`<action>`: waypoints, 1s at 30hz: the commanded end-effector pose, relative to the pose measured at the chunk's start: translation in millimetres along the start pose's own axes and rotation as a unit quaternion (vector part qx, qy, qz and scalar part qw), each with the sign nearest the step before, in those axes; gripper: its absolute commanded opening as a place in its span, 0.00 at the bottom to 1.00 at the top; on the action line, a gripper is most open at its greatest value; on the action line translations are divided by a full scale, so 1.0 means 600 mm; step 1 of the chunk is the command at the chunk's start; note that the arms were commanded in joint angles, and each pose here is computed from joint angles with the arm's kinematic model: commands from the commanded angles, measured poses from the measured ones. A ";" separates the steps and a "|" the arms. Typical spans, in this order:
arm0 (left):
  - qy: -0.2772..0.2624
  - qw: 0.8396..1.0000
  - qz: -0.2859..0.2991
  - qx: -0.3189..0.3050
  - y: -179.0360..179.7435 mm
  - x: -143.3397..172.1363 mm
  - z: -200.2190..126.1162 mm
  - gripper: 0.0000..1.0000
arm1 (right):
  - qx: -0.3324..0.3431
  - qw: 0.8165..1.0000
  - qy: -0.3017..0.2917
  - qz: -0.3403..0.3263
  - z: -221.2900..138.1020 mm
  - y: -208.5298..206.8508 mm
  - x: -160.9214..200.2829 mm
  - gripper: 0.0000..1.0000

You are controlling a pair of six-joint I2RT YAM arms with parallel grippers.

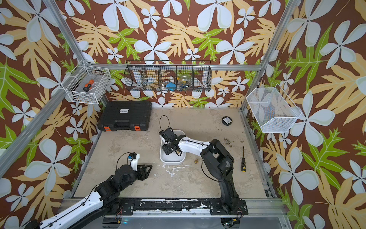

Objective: Put the chess pieces into the storage box
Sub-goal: Place the chess piece in the storage box.

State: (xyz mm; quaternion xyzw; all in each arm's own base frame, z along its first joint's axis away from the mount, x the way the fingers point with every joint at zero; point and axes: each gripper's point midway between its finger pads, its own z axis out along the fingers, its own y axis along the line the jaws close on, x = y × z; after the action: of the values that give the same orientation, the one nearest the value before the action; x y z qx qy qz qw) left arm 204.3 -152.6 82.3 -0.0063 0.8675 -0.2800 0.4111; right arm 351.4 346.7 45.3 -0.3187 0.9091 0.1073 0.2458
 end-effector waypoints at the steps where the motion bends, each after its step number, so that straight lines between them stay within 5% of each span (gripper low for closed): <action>1: -0.007 1.000 0.004 0.008 -0.007 -0.008 -0.001 0.63 | 0.006 1.000 -0.009 -0.001 0.002 -0.003 -0.009 0.19; 18: -0.007 1.000 0.004 0.008 -0.007 -0.008 -0.001 0.64 | 0.010 1.000 -0.020 -0.002 -0.014 -0.001 -0.023 0.29; 26: -0.019 1.000 0.002 0.012 -0.010 -0.017 -0.006 0.65 | 0.005 0.998 -0.064 0.003 -0.096 0.007 -0.068 0.35; 30: -0.054 0.999 0.003 0.006 -0.027 -0.065 -0.027 0.66 | 0.011 0.993 -0.109 0.034 -0.180 -0.012 -0.088 0.38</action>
State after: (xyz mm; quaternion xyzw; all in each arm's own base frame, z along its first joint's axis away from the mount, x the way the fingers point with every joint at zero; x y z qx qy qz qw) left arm 207.3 -152.5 103.3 -0.0107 0.8555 -0.2892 0.4293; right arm 351.8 345.1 141.6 -0.3020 0.8853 0.1354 0.3267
